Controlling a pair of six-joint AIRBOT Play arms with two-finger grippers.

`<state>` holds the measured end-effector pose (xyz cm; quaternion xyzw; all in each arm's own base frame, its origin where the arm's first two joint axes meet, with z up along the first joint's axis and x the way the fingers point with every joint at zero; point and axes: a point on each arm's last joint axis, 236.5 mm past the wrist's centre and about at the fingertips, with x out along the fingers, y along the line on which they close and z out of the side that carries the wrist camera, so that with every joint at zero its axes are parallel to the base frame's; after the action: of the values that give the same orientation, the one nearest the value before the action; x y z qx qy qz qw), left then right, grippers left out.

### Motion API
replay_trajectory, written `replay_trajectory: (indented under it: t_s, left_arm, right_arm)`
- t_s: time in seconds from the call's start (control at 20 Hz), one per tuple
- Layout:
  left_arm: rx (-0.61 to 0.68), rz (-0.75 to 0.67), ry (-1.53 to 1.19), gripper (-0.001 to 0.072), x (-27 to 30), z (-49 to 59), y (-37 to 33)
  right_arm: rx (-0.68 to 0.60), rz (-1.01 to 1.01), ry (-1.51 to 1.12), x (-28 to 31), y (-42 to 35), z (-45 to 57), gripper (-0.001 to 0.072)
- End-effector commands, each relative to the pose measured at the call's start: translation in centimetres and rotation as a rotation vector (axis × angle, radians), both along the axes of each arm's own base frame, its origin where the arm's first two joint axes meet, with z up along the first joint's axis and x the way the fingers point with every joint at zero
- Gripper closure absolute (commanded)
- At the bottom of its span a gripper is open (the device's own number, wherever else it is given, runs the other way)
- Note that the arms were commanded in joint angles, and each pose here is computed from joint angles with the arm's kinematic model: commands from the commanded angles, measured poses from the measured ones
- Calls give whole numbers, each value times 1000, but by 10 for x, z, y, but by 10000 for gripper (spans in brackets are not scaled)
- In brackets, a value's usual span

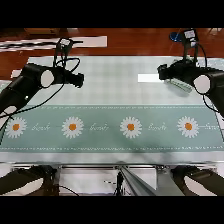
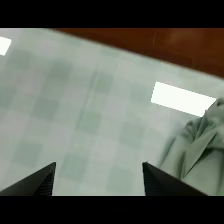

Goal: Fold the shirts.

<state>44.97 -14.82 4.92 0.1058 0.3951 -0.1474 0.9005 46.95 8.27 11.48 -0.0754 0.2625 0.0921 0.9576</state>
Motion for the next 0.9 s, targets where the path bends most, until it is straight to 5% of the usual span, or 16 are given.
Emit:
replay_trajectory:
  t_s: [0.0,0.25,0.55,0.85]
  left_arm:
    - [-27,9,-118,-13,23,24,3]
    - [-24,113,-126,-13,37,41,51]
    - [27,144,49,-13,8,14,69]
    - [52,150,136,-13,-9,1,73]
  right_arm:
    - [-34,-19,-235,28,-18,52,113]
    - [197,-413,-126,63,-160,36,111]
    - [50,-418,121,90,-205,-34,111]
    - [51,-392,385,74,-196,-126,102]
